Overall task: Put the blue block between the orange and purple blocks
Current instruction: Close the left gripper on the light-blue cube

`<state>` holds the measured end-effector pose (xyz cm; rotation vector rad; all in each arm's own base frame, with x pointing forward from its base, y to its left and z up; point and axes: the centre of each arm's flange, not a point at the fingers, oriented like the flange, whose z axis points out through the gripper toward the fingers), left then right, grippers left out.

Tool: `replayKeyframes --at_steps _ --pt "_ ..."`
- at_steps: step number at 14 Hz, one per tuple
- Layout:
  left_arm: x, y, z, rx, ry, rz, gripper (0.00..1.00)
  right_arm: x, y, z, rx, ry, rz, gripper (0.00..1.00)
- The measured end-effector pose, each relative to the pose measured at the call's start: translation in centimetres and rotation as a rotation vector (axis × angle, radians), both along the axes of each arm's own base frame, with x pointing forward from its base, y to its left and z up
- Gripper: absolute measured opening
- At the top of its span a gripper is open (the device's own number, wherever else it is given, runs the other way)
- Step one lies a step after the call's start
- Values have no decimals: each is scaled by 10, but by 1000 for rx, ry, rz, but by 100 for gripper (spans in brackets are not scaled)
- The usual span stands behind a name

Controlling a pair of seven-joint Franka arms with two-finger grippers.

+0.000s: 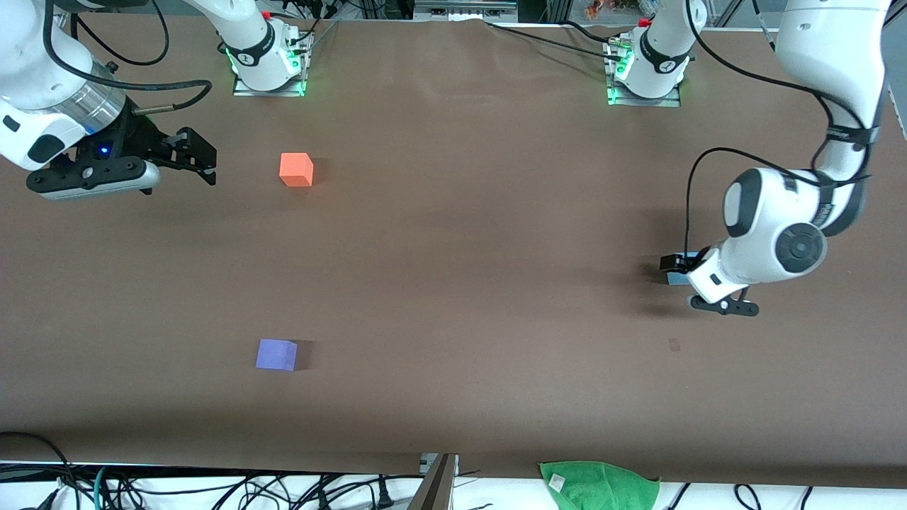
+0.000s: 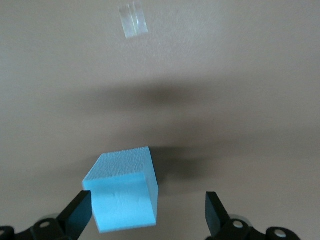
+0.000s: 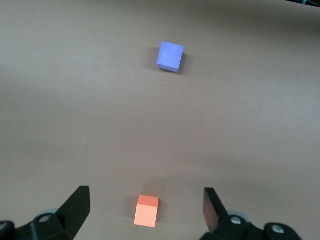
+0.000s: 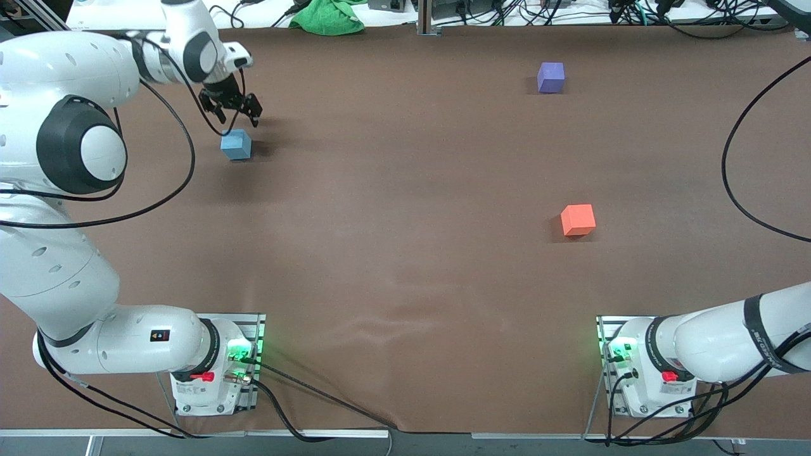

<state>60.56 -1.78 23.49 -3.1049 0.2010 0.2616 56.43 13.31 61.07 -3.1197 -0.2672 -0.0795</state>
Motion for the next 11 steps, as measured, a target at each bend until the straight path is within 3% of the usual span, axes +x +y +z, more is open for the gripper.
replayKeyframes --at_steps 2,11 --pt "-15 7 -21 19 -17 -21 100 0 0 0 0 0 0 100" --pt "-17 21 -2 28 -51 -8 100 1 -2 0 0 1 -3 100"
